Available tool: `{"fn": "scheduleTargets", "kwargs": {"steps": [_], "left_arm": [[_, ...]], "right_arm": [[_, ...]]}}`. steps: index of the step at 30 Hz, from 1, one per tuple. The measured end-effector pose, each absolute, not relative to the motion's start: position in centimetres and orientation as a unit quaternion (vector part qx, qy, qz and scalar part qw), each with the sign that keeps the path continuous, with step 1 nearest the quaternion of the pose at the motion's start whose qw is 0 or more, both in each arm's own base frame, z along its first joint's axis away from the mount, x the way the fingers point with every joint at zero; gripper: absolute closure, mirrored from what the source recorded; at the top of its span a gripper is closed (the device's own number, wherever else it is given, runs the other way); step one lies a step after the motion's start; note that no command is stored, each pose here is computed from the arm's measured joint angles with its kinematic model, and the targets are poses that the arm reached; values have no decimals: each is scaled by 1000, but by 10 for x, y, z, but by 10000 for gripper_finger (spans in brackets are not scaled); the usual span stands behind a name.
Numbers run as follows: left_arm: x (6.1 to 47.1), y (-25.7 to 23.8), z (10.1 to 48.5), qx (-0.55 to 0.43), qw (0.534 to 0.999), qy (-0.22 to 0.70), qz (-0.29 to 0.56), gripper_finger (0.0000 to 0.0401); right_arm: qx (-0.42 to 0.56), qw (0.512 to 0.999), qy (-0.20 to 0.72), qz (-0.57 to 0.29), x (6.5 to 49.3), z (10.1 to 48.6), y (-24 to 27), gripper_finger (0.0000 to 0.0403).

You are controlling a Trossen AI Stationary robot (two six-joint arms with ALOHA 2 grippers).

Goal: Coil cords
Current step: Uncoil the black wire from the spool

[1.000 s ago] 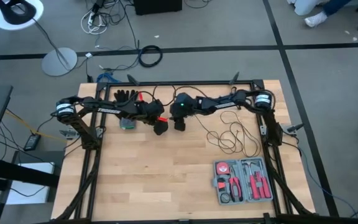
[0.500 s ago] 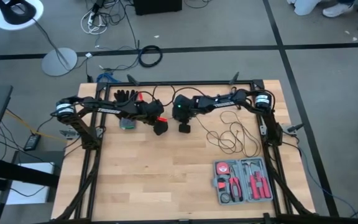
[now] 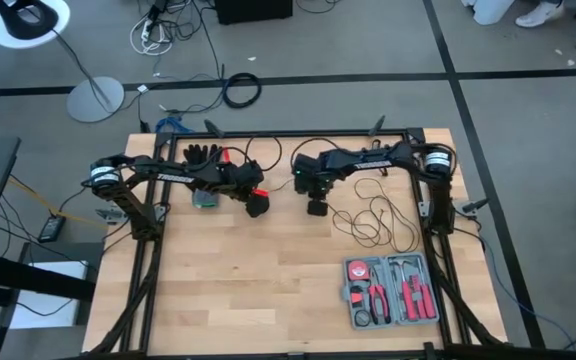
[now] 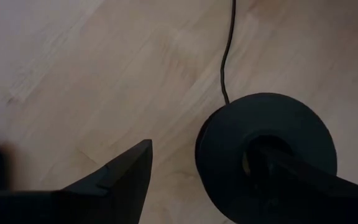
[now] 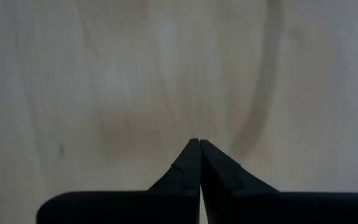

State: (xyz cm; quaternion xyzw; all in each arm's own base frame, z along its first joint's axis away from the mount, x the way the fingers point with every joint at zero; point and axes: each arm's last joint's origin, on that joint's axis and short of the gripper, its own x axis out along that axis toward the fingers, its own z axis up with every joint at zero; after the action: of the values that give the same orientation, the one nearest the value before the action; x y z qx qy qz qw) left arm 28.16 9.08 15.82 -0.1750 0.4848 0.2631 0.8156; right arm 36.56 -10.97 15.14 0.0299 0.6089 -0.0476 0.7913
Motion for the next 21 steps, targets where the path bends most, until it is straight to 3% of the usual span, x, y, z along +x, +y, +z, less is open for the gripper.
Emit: {"fn": "scheduleTargets", "kwargs": {"steps": [8, 11, 14, 17, 21], "left_arm": [[281, 91, 158, -175, 815, 486, 263, 137], [281, 91, 158, -175, 815, 485, 263, 137], [283, 91, 159, -175, 820, 478, 263, 137], [285, 92, 160, -175, 826, 468, 262, 137], [285, 92, 160, -175, 827, 466, 262, 137]], "right_arm": [[21, 787, 605, -123, 306, 185, -92, 402], [21, 813, 560, -157, 276, 191, -83, 403], [15, 858, 479, -185, 257, 182, -77, 403], [13, 925, 321, -205, 259, 179, -78, 398], [-26, 956, 223, -189, 274, 170, -82, 380]]}}
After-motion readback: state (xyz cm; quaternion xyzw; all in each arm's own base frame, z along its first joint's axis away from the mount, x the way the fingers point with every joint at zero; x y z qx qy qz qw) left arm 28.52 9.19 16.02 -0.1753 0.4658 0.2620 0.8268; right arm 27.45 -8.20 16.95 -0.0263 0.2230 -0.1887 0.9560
